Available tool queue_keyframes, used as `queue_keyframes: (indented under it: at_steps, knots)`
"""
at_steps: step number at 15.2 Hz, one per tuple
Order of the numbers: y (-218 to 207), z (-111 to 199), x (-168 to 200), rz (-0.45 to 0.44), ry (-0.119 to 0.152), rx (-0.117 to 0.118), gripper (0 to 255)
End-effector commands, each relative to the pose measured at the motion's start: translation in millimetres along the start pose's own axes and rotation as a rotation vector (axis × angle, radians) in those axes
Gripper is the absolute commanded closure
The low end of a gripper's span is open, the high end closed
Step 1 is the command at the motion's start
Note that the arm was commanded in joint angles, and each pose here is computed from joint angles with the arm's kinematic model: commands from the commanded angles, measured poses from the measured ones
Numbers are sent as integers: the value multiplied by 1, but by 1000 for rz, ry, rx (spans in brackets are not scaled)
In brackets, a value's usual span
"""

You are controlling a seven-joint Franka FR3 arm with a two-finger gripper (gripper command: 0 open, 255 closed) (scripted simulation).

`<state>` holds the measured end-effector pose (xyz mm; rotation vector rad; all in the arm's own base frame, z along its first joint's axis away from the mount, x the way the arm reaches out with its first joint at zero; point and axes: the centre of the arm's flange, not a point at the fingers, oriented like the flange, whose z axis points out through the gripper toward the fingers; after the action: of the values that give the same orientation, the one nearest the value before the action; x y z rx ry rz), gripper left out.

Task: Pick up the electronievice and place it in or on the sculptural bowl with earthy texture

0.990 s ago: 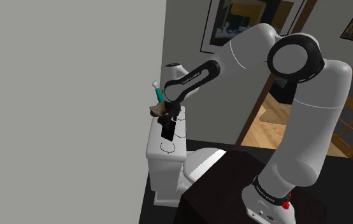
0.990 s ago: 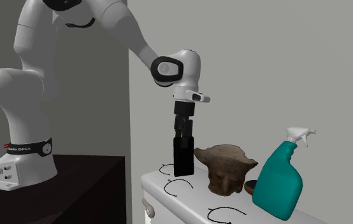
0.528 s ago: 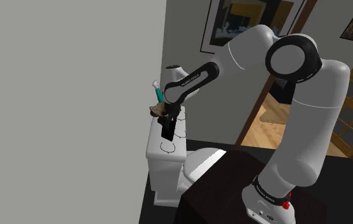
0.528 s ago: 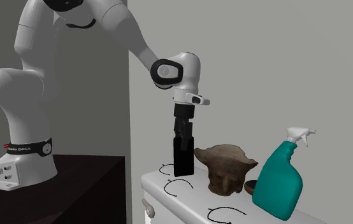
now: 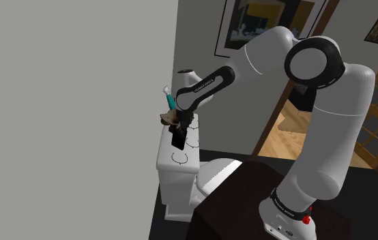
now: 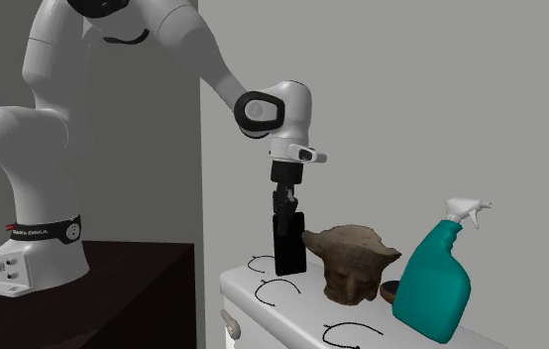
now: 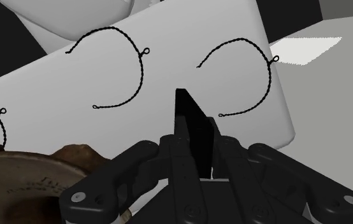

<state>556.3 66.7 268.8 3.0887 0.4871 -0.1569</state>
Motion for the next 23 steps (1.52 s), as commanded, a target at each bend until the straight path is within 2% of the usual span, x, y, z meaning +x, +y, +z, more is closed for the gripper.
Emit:
queue_keyframes:
  at_steps: [1,4,23]
  knots:
    - [-1,2,-1,-1,-4,1,255]
    - [-1,2,0,-1,-4,1,255]
    - [-1,-98,-11,-1,-4,1,255]
